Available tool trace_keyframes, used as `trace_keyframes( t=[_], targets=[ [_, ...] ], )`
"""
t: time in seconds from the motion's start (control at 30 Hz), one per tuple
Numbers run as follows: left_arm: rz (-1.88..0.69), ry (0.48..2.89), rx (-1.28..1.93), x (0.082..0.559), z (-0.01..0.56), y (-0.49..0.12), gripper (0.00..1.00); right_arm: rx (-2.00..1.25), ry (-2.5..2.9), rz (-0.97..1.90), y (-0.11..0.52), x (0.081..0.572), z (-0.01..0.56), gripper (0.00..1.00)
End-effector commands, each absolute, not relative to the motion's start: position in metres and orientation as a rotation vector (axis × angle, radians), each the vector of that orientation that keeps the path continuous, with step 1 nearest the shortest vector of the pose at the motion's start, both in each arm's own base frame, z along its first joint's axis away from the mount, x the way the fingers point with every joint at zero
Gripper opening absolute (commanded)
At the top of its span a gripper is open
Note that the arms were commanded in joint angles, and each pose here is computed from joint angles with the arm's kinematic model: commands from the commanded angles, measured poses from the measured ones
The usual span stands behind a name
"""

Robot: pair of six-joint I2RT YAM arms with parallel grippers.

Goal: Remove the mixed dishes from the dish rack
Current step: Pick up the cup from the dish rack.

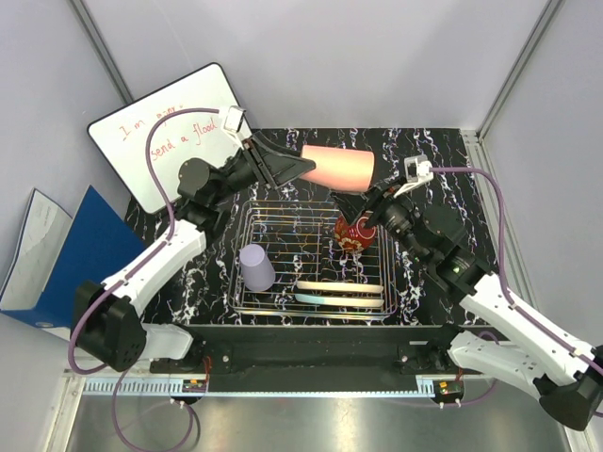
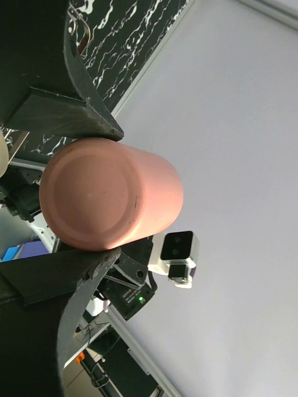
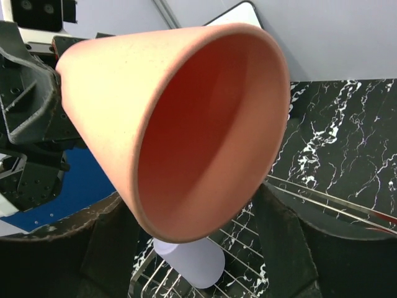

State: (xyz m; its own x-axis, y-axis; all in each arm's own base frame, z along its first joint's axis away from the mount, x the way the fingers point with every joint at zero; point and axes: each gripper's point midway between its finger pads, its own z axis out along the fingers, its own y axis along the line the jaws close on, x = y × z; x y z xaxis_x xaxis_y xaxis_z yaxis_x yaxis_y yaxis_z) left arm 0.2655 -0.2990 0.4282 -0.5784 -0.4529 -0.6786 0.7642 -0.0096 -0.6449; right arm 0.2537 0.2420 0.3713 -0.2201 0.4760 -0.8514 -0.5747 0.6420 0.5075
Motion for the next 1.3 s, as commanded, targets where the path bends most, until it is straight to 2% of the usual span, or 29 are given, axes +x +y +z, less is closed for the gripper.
trace_keyframes(
  t=[0.0,0.03,0.1,0.23,0.43,0.9,1.03,1.1,1.13,1.17,1.2,1.27],
  targets=[
    [-1.794,1.302,0.502,0.231,0.442,-0.3,0.0,-0.094,1.404,1.016,0.247,0.254,0.408,0.75],
    [-1.792,1.307,0.499,0.231,0.441,-0.3,0.0,-0.059,1.401,0.998,0.241,0.256,0.408,0.8],
    [-1.764,1.319,0.478,0.234,0.441,-0.298,0.0,-0.015,1.398,0.955,0.228,0.257,0.408,0.99],
    [-1.672,1.342,0.447,0.243,0.445,-0.295,0.0,0.042,1.422,0.856,0.2,0.252,0.4,1.0],
    [-1.641,1.344,0.432,0.249,0.444,-0.295,0.0,0.052,1.358,0.841,0.173,0.231,0.421,1.0],
    [-1.714,1.33,0.415,0.247,0.441,-0.297,0.0,-0.085,1.386,0.951,0.219,0.237,0.427,1.0],
    [-1.73,1.346,0.419,0.246,0.437,-0.299,0.0,-0.117,1.376,0.983,0.231,0.24,0.432,0.86],
    [-1.737,1.354,0.416,0.246,0.433,-0.3,0.0,-0.13,1.372,0.997,0.236,0.241,0.435,0.56],
    [-1.741,1.355,0.42,0.245,0.433,-0.3,0.0,-0.129,1.374,0.998,0.236,0.242,0.434,0.37],
    [-1.743,1.36,0.421,0.245,0.431,-0.301,0.0,-0.129,1.375,1.0,0.238,0.243,0.435,0.06],
    [-1.743,1.366,0.421,0.245,0.429,-0.301,0.0,-0.127,1.377,1.0,0.238,0.243,0.435,0.0],
    [-1.738,1.394,0.415,0.247,0.426,-0.302,0.02,-0.104,1.378,0.986,0.234,0.245,0.436,0.0]
  ],
)
